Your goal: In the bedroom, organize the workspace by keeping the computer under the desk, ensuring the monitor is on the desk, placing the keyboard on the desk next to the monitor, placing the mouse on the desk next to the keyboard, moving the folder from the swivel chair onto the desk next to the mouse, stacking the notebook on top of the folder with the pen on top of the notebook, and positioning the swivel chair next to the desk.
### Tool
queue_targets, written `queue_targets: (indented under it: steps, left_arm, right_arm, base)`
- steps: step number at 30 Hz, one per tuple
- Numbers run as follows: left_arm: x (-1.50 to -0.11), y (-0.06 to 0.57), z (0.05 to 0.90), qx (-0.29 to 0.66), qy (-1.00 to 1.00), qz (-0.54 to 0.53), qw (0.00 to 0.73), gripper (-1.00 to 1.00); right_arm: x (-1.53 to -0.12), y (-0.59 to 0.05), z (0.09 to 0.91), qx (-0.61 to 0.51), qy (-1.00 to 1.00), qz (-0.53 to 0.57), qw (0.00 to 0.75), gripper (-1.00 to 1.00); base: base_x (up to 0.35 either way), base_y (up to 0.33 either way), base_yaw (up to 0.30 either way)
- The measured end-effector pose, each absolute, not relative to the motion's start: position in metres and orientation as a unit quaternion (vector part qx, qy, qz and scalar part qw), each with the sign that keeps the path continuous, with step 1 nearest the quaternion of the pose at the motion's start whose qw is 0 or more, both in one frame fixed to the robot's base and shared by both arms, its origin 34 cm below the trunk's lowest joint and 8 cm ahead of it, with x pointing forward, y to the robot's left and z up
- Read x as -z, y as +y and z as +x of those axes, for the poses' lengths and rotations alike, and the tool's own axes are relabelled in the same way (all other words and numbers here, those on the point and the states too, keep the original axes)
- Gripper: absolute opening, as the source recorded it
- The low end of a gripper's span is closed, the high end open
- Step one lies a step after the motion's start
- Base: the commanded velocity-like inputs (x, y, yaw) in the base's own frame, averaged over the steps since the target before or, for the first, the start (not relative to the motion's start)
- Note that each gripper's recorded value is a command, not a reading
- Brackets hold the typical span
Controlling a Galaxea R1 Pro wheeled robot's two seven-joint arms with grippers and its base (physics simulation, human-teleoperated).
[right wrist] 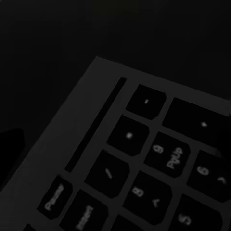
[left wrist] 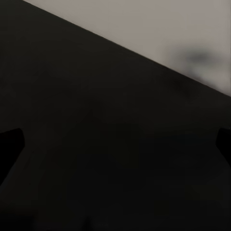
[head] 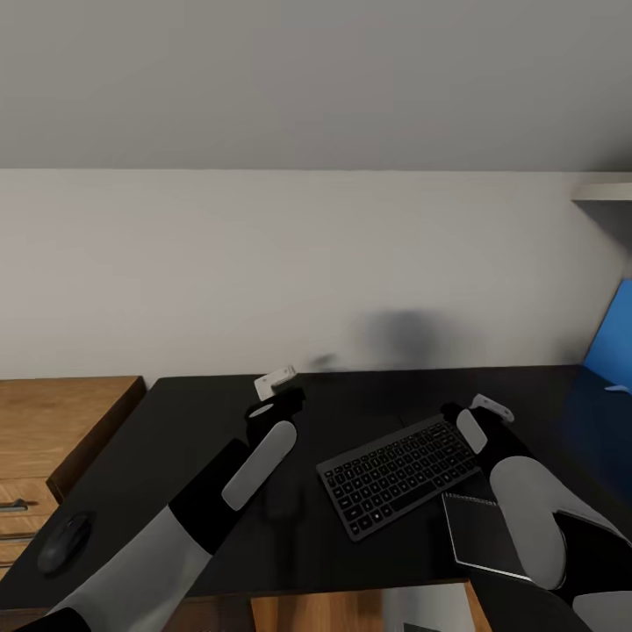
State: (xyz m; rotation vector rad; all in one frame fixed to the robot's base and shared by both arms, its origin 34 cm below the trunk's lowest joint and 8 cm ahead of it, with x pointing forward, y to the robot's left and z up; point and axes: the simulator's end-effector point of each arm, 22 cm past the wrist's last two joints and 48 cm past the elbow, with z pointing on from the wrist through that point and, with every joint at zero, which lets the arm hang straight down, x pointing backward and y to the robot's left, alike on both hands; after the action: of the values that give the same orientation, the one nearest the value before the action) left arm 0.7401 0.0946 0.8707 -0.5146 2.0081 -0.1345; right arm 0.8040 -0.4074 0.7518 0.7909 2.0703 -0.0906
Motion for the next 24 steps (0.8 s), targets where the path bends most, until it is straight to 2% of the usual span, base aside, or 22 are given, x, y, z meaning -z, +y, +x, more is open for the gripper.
queue_targets:
  steps: [14, 24]
  left_arm:
    - [-0.8673, 0.0955, 0.7387, 0.047, 0.835, -0.202, 0.51, 1.0]
    - [-0.8663, 0.0931, 0.7376, 0.045, 0.836, -0.196, 0.511, 1.0]
  right_arm:
    - [-0.7515, -0.4044, 0.8026, 0.034, 0.846, 0.311, 0.432, 1.0]
    - [-0.7515, -0.4039, 0.8026, 0.034, 0.847, 0.31, 0.431, 1.0]
  base:
    - [-0.002, 0.003, 0.0]
    - [-0.078, 0.098, 0.0]
